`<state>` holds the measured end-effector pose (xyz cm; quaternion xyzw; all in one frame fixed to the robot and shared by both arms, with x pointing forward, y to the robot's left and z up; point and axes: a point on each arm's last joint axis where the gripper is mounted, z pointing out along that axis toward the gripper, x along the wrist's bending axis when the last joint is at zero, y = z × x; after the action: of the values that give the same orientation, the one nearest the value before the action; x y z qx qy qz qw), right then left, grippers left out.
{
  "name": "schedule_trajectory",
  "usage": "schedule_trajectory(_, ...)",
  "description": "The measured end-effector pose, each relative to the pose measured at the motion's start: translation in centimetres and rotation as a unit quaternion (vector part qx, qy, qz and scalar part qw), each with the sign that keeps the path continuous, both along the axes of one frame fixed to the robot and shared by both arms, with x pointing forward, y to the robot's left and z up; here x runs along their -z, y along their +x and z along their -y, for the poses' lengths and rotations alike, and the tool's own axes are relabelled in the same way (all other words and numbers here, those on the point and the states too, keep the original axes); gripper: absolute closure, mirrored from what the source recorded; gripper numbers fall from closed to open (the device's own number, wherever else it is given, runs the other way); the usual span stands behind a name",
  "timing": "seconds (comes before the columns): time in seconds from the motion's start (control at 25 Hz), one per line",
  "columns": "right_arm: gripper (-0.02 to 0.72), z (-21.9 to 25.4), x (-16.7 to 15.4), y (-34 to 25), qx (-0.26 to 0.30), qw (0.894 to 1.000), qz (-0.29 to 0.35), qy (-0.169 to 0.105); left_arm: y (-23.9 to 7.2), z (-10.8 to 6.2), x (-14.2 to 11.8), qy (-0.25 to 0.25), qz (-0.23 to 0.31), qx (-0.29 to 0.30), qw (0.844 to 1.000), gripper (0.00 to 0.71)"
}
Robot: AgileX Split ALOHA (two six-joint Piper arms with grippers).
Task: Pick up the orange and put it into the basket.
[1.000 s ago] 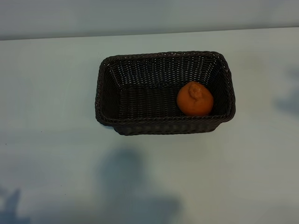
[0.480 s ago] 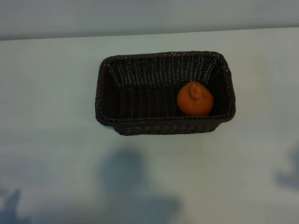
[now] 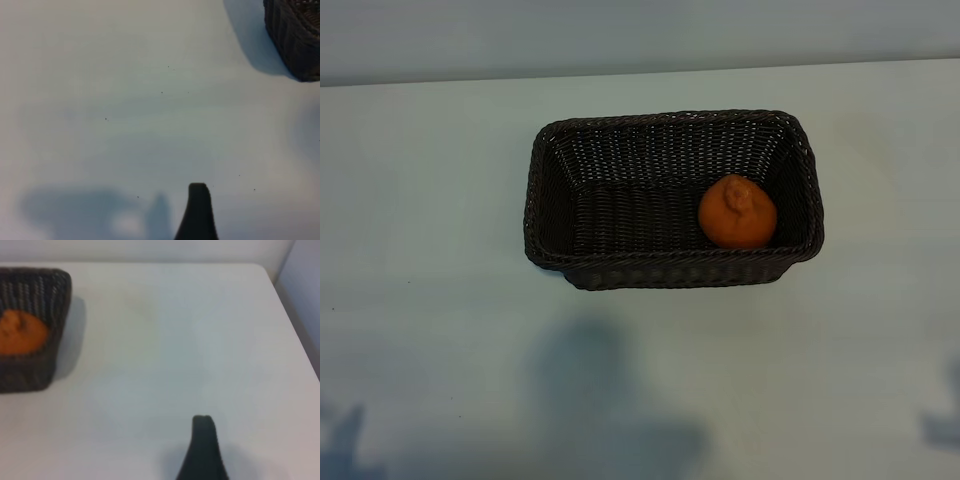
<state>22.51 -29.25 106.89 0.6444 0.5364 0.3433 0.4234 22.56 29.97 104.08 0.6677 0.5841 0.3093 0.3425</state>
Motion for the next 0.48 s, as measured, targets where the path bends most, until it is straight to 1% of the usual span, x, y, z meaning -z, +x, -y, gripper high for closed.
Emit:
schedule_trajectory(0.16, 0.174, 0.2, 1.4, 0.5, 0.003, 1.0, -0.031, 0.002, 0.0, 0.0, 0.0, 0.0, 0.0, 0.0, 1.0, 0.117)
schedule_trajectory(0.48, 0.176, 0.3, 2.0, 0.9, 0.003, 0.999, -0.037, 0.005, 0.0, 0.0, 0.0, 0.0, 0.0, 0.0, 1.0, 0.117)
